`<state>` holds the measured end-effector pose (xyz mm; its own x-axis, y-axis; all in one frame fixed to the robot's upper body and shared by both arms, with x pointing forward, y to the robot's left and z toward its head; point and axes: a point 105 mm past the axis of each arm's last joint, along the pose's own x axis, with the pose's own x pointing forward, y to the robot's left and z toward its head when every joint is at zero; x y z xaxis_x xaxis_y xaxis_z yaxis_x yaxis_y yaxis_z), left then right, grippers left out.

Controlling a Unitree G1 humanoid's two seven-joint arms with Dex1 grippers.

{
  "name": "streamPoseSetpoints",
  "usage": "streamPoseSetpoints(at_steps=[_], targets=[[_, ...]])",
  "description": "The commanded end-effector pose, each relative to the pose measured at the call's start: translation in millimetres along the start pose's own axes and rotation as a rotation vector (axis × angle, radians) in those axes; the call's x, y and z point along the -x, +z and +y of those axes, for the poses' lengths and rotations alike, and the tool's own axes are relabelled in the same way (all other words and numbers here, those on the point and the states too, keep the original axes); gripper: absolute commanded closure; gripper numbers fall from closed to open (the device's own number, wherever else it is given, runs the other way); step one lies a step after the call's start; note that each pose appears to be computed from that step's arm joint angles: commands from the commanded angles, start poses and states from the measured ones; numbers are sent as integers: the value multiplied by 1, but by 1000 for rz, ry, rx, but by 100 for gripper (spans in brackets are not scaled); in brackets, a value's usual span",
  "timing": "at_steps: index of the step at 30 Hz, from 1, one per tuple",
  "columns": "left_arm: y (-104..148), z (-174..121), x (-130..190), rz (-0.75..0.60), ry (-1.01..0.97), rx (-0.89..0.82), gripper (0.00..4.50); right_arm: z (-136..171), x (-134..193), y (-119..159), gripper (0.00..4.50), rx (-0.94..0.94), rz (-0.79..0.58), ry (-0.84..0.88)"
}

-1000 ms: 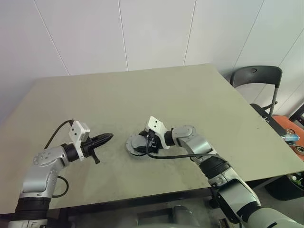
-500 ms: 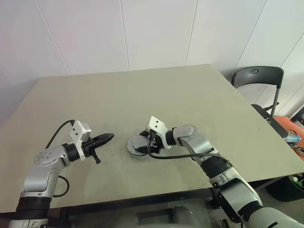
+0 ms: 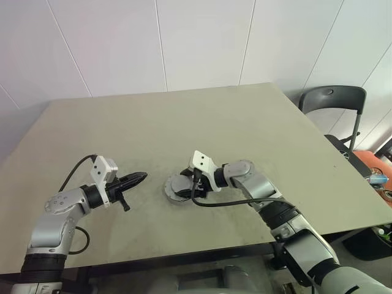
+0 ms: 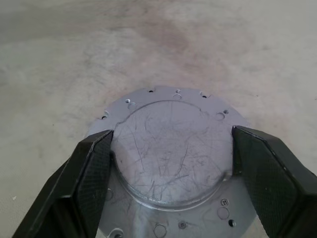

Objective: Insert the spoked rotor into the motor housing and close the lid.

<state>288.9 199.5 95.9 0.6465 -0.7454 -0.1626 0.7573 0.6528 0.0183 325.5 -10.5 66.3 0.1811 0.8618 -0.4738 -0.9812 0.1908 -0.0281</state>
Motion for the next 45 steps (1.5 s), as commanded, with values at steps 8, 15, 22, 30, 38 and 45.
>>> streamPoseSetpoints(at_steps=[8, 15, 22, 30, 38, 45], targets=[[10, 0, -4, -29, -8, -36, 450, -18, 10, -19, 102, -14, 72, -93], [15, -13, -23, -57, -72, -37, 450, -19, 7, -18, 102, -21, 49, -106], [16, -26, -60, -88, -143, 26, 450, -21, 7, -16, 102, -21, 40, -111], [6, -29, -74, -33, -186, 24, 450, -22, 9, -15, 102, -24, 36, -122], [-29, -36, -86, 147, -177, -33, 450, -22, 8, -16, 102, -25, 34, -131], [-43, -40, -87, 224, -174, -18, 450, -21, 8, -16, 102, -22, 36, -128]])
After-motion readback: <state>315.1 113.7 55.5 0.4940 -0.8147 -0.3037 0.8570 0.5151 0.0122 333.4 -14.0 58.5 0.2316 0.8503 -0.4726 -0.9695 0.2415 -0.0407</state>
